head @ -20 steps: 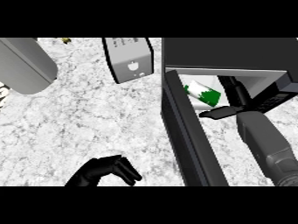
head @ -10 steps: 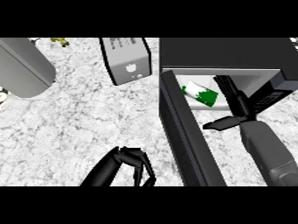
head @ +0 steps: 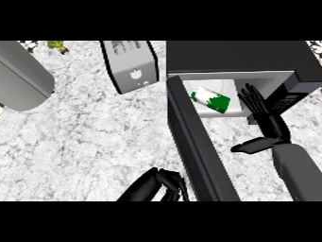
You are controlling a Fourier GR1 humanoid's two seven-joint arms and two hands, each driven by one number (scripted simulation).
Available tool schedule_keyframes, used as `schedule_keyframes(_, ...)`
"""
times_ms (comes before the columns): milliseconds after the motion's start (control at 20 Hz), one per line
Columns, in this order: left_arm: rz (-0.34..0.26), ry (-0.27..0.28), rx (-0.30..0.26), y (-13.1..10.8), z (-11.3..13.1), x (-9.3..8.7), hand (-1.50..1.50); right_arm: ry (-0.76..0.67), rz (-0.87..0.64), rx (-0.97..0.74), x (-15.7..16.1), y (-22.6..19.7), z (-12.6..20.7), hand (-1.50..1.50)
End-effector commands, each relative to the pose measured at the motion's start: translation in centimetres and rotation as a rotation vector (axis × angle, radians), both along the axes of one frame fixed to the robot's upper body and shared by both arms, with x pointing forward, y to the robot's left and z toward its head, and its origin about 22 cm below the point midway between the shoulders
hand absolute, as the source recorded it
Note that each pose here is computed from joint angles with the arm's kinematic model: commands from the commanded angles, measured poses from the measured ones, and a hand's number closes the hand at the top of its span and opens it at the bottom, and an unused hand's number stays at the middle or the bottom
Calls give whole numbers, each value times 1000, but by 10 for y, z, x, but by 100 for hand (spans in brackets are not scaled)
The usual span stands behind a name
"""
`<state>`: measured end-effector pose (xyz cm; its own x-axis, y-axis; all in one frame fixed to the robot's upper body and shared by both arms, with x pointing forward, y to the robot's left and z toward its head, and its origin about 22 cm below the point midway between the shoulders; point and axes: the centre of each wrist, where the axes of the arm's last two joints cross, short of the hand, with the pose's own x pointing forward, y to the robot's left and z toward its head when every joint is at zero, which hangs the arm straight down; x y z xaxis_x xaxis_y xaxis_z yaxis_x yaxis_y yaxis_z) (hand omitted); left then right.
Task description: Pick up the milk, place it into the microwave and close the microwave
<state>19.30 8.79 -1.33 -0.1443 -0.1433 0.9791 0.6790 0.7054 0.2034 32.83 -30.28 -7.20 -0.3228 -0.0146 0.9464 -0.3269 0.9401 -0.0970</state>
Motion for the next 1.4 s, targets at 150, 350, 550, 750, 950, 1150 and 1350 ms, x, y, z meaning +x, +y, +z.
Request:
schedule_keyframes(150, -98, -9, 43, -31, -23, -8, 150, -66, -68, 0, -29, -87, 32, -150)
schedule_keyframes(350, -111, -22, 100, -57, -24, -9, 150, -85, -51, 14, -34, -99, 51, -150)
schedule_keyframes(550, -35, -37, 72, -69, -22, -9, 150, -72, 26, 70, -39, -109, 68, -150)
schedule_keyframes(750, 58, -51, 13, -79, -9, -1, 150, -82, 48, 94, -37, -113, 82, -150)
schedule_keyframes(950, 129, -74, -34, -81, -8, 8, 150, -98, 107, 83, -24, -107, 110, -150)
schedule_keyframes(1150, 180, -116, -70, -85, 6, 26, 150, -109, 209, 91, -16, -96, 126, -150)
schedule_keyframes(1350, 227, -134, -107, -87, 13, 41, 150, -122, 287, 74, -10, -86, 147, -150)
